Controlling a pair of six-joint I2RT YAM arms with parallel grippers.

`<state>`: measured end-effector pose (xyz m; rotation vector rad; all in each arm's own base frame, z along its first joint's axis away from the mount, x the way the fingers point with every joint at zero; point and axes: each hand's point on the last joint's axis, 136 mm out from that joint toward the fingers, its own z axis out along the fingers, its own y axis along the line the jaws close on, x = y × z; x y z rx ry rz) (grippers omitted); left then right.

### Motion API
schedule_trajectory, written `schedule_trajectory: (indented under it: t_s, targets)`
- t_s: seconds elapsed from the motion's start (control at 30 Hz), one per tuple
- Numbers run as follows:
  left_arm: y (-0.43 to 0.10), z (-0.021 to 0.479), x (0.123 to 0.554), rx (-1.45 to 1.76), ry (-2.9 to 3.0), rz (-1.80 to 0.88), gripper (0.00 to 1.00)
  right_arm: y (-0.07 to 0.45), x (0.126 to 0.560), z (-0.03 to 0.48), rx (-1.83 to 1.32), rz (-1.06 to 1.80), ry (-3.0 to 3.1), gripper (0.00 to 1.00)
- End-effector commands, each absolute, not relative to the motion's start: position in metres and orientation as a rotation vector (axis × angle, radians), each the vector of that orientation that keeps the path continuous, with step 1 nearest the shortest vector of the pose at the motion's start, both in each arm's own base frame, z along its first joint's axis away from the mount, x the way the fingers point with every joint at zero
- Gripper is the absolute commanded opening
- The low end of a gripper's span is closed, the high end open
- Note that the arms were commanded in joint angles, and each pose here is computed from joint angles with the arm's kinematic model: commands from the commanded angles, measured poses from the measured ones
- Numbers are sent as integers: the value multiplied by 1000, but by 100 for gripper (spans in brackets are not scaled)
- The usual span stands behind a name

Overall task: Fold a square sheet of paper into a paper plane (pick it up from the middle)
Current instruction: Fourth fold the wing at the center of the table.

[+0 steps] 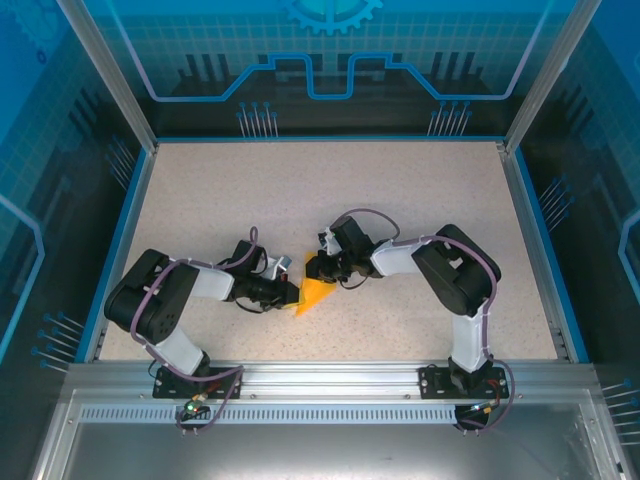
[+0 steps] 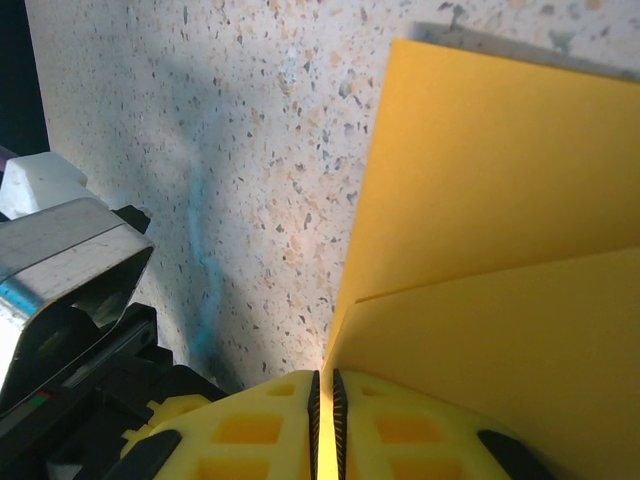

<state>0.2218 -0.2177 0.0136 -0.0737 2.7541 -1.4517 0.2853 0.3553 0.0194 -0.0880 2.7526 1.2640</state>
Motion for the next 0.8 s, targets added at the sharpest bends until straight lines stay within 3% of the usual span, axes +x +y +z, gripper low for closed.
schedule_trajectory:
  t_s: [0.0, 0.2, 0.33, 0.77]
  targets:
    - [-207, -4, 217, -162, 2822, -1373, 2, 347, 283, 3, -50, 1227, 2815, 15]
    - [-209, 7, 214, -133, 2805, -1406, 16, 336, 274, -17, -28, 1152, 2894, 14]
    - [-211, 17, 211, -85, 2785, -1440, 20, 329, 268, -25, -20, 1109, 2927, 13]
    - [-210, 14, 200, -100, 2869, -1375, 7, 325, 265, -29, -13, 1091, 2941, 13]
